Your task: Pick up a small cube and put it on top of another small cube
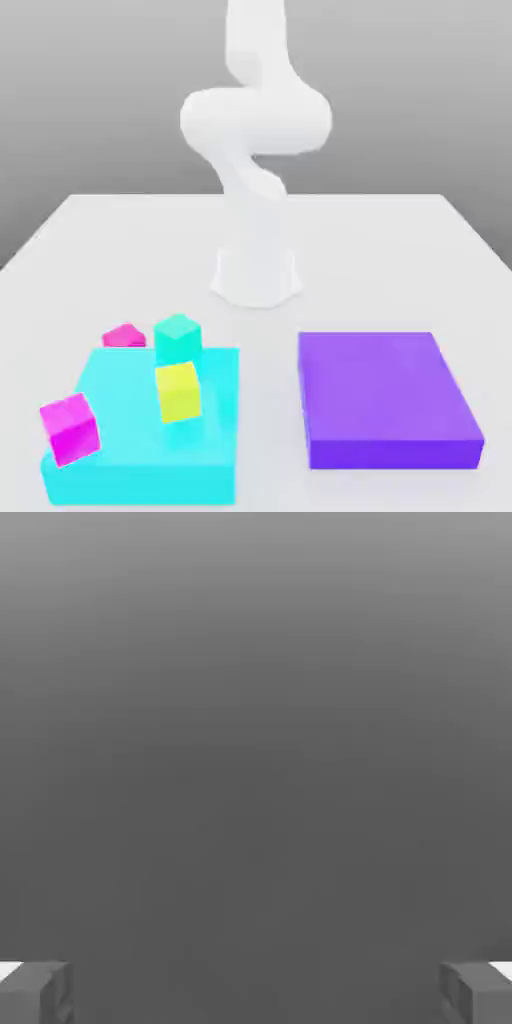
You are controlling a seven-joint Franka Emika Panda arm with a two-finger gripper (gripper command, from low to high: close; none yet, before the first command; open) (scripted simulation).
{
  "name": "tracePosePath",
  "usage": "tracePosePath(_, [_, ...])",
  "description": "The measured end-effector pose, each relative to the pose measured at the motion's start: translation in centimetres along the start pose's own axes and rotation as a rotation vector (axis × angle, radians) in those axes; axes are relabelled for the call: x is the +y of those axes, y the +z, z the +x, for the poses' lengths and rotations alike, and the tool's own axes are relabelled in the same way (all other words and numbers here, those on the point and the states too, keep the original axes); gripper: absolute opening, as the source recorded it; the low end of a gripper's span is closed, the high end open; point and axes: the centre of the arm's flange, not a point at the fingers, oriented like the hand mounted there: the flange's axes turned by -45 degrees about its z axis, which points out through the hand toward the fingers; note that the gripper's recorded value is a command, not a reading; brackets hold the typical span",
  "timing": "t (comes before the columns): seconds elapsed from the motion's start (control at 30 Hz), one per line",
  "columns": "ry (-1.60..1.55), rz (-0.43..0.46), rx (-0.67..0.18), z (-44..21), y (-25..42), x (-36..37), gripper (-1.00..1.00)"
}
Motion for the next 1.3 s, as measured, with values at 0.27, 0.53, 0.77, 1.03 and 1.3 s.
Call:
tracePosePath(0.27, [0.501,-0.166,-0.144,-5.2,12.3,7.8,0.00])
tracePosePath(0.53, [1.008,-0.356,-0.242,-14.3,20.6,16.1,0.00])
tracePosePath(0.77, [1.457,-0.546,-0.294,-24.6,24.7,21.9,0.00])
tracePosePath(1.03, [1.965,-0.795,-0.316,-37.3,25.8,25.0,0.00])
tracePosePath(1.3, [2.062,-0.854,-0.311,-42.6,29.1,25.8,0.00])
